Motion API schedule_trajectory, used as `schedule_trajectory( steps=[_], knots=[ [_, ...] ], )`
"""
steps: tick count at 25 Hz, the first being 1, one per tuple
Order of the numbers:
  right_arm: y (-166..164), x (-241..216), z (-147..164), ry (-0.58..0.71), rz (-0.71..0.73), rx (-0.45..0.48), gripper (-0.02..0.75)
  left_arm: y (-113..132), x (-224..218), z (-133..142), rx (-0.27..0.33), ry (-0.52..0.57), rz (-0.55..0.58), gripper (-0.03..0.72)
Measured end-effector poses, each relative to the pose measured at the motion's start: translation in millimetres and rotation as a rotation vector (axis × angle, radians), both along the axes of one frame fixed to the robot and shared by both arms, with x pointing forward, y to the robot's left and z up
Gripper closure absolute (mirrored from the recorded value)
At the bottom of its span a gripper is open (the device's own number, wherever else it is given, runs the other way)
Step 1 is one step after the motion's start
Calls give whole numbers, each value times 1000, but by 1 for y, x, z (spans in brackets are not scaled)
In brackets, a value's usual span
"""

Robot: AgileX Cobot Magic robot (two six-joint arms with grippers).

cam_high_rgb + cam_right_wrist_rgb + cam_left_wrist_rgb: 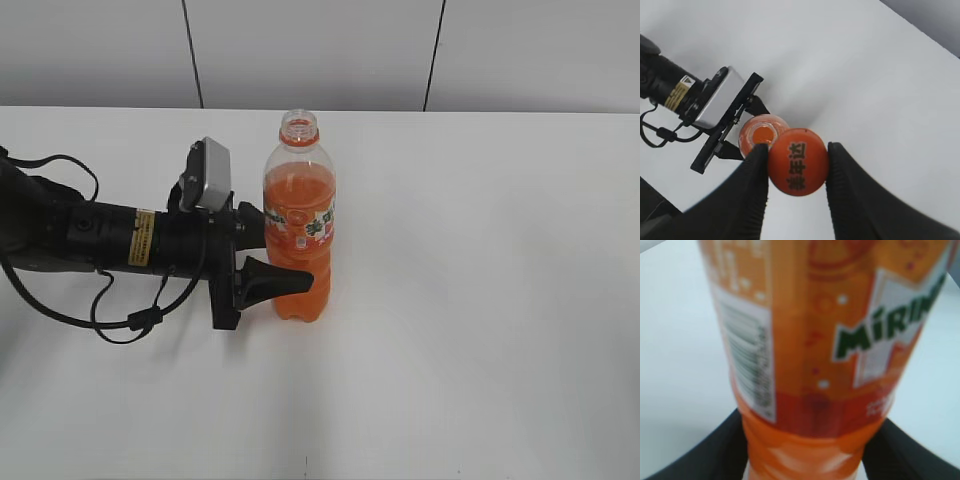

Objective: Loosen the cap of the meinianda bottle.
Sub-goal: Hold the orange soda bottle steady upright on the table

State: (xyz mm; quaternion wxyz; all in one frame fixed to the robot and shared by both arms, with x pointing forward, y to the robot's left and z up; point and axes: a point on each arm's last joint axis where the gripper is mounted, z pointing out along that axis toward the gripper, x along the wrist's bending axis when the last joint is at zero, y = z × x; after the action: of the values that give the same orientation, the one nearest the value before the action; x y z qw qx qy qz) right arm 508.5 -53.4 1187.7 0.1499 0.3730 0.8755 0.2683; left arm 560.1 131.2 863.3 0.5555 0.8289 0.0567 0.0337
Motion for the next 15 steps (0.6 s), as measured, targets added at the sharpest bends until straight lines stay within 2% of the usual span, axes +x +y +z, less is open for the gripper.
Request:
schedule_trajectory(
  steps=[5,15],
  knots=[
    [-23,18,2,17,-135,32,468,0,0,0,0,0,0,284],
    [-122,71,-5,45,-444,41,468,0,2,1,-10,4,24,285]
  ],
)
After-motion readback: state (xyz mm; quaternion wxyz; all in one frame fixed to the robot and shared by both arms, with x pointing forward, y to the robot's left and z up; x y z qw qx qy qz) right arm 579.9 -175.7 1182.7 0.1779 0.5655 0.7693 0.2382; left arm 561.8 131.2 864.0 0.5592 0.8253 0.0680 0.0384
